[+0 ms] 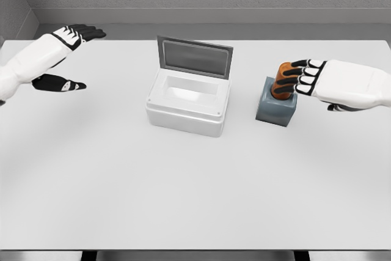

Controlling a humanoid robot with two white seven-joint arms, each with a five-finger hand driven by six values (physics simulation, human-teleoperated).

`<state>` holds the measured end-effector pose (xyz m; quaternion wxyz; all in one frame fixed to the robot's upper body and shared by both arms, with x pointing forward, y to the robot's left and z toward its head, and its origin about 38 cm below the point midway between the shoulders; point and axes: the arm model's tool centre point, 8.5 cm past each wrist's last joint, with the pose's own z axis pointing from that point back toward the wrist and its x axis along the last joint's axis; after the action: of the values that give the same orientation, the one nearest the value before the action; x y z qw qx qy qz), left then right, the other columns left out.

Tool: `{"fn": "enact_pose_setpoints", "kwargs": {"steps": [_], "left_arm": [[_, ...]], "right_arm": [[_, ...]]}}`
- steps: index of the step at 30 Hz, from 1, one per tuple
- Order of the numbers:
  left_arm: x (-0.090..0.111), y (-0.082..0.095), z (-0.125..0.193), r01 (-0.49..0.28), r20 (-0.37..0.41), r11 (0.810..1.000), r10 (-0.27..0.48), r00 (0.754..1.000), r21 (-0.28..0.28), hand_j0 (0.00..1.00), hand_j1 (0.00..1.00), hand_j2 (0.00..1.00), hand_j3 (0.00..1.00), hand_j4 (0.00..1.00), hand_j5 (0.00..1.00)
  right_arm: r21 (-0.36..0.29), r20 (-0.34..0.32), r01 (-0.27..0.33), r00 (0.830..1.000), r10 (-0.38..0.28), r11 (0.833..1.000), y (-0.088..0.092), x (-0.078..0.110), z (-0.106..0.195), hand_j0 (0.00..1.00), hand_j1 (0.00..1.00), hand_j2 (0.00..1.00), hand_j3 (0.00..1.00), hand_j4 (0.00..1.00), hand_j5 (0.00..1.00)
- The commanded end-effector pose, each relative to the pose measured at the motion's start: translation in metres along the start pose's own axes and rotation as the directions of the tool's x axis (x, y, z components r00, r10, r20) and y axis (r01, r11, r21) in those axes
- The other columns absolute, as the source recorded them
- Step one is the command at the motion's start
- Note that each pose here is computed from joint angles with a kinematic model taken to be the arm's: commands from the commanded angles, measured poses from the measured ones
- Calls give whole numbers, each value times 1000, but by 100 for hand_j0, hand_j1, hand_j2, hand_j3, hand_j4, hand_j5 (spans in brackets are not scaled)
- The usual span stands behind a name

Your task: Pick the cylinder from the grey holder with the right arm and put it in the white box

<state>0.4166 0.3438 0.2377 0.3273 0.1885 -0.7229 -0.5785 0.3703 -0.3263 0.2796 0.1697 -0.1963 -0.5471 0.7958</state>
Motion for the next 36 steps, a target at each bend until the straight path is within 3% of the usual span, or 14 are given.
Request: {"fn": "enact_pose_setpoints", "kwargs": {"steps": [1, 9, 11, 16, 18, 19, 21, 23, 25, 27, 28, 31, 34, 36], "left_arm": [[1, -3, -2, -14, 3, 1000, 14, 1000, 8, 100, 100, 100, 100, 100, 100], [1, -10, -7, -34, 4, 999, 34, 999, 15, 100, 100, 100, 100, 100, 100], [1, -9, -15, -50, 12, 998, 49, 999, 41, 100, 100, 100, 100, 100, 100], [2, -7, -19, -50, 19, 997, 49, 999, 55, 100, 100, 100, 100, 100, 100], [4, -9, -22, -127, 36, 987, 124, 992, 96, 100, 100, 100, 100, 100, 100], [1, -15, -21, -225, 43, 967, 221, 974, 123, 100, 100, 100, 100, 100, 100], [2, -25, -26, -406, 88, 900, 396, 914, 160, 100, 100, 100, 100, 100, 100], [6, -39, -31, -533, 114, 837, 521, 846, 126, 100, 100, 100, 100, 100, 100], [3, -43, -37, -606, 128, 790, 594, 794, 96, 100, 100, 100, 100, 100, 100], [9, -24, -51, -730, 200, 681, 709, 676, 52, 100, 100, 100, 100, 100, 100], [6, -21, -55, -757, 162, 653, 744, 648, 28, 100, 100, 100, 100, 100, 100], [2, -19, -58, -749, 129, 662, 741, 659, 28, 100, 100, 100, 100, 100, 100], [7, -21, -66, -656, 101, 754, 654, 749, -17, 100, 100, 100, 100, 100, 100], [5, -22, -64, -639, 86, 769, 638, 765, -19, 100, 100, 100, 100, 100, 100]], "right_arm": [[1, 3, 6, 1000, -6, 1000, 0, 0, -1, 100, 100, 100, 100, 100, 100], [-19, 4, 14, 1000, -14, 1000, -1, -1, -5, 100, 100, 100, 100, 100, 100], [-45, -47, 7, 999, -9, 999, -13, -22, -3, 100, 100, 100, 100, 100, 100], [111, -59, 19, 998, -12, 994, -23, -50, -42, 100, 100, 100, 100, 100, 100], [147, -53, -2, 999, 10, 989, -26, -52, -53, 100, 100, 100, 100, 100, 100], [186, -49, -8, 999, 18, 982, -23, -52, -58, 100, 100, 100, 100, 100, 100], [206, -82, -2, 996, 19, 979, -25, -66, -61, 100, 100, 100, 100, 100, 100], [234, -95, -20, 994, 43, 972, -20, -70, -67, 100, 100, 100, 100, 100, 100], [257, -69, -28, 997, 47, 966, -14, -64, -75, 100, 100, 100, 100, 100, 100], [263, -55, -31, 997, 47, 964, -12, -60, -81, 100, 100, 100, 100, 100, 100], [276, -49, -34, 998, 49, 960, -8, -59, -83, 100, 100, 100, 100, 100, 100], [287, -53, -39, 997, 57, 957, -6, -60, -83, 100, 100, 100, 100, 100, 100], [287, -50, -44, 997, 61, 957, -7, -59, -84, 100, 100, 100, 100, 100, 100], [286, -47, -47, 997, 63, 957, -7, -58, -84, 100, 100, 100, 100, 100, 100]]}}
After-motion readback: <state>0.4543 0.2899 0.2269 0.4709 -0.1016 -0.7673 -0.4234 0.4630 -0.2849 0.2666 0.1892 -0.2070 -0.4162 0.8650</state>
